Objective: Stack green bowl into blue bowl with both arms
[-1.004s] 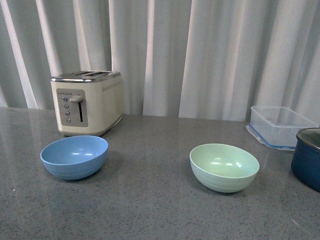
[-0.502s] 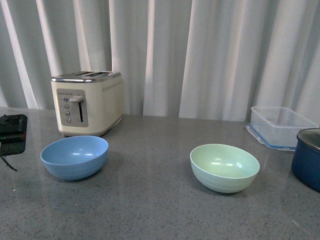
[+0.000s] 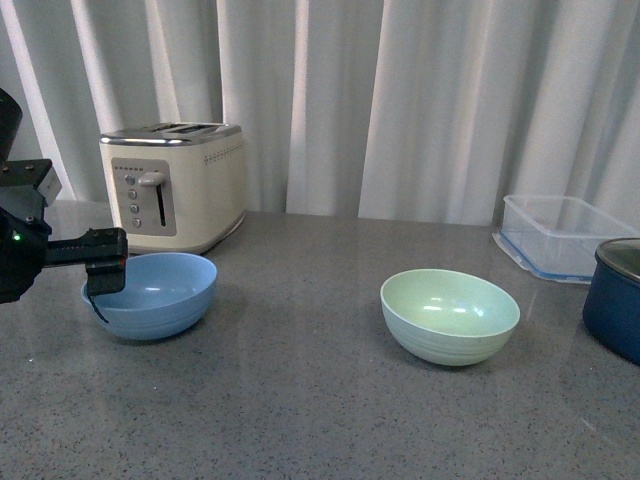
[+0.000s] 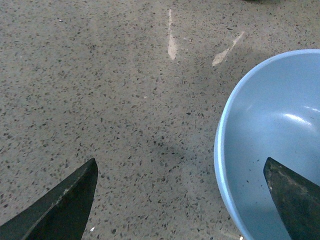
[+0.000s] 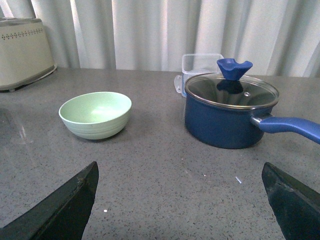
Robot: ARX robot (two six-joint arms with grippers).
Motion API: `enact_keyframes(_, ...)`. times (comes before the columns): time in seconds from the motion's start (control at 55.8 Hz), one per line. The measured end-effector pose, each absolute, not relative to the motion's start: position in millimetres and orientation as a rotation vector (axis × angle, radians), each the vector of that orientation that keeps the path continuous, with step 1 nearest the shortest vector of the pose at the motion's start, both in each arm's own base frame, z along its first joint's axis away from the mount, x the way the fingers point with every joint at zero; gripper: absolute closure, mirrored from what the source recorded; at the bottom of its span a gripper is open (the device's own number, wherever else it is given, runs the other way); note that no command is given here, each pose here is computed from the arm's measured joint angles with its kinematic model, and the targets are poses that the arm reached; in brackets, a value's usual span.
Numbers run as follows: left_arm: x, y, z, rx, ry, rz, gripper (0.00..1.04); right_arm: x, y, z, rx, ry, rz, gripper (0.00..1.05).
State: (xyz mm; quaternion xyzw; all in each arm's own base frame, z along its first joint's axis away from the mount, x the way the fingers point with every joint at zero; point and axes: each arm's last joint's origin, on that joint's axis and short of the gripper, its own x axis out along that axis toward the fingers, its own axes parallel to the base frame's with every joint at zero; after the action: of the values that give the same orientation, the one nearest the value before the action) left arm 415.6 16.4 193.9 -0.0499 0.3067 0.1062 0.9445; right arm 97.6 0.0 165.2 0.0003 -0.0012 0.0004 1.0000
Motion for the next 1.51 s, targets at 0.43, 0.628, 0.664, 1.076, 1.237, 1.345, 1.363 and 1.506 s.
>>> enact_keyframes(0.43,443.7,5.4,171.8,-0.087,0.671,0.232,0.1,97.6,0.0,165.2,0.001,-0.002,0.001,0.1)
enact_keyframes(0.628,444.4,-1.7,168.3,-0.126,0.686,0.258,0.53,97.6,0.0,165.2,0.001,-0.002,0.001,0.1)
enact_keyframes(0.664,444.4,-2.8,168.3,-0.132,0.685,0.256,0.58,97.6,0.0,165.2,0.001,-0.002,0.001,0.1)
enact_keyframes(1.076,434.4,-8.9,176.6,-0.217,0.65,0.263,0.97,97.6,0.0,165.2,0.001,-0.002,0.001,0.1)
enact_keyframes(1.237,431.3,-12.7,182.2,-0.223,0.646,0.261,0.97,97.6,0.0,165.2,0.001,-0.002,0.001,0.1)
enact_keyframes(1.345,428.9,-20.5,190.4,-0.222,0.633,0.241,0.97,97.6,0.0,165.2,0.0,-0.002,0.001,0.1)
enact_keyframes(1.363,428.2,-22.5,192.6,-0.223,0.629,0.237,0.97,97.6,0.0,165.2,0.001,-0.002,0.001,0.1)
enact_keyframes(1.506,427.1,-43.8,206.3,-0.237,0.606,0.192,0.97,97.6,0.0,165.2,0.001,-0.002,0.001,0.1)
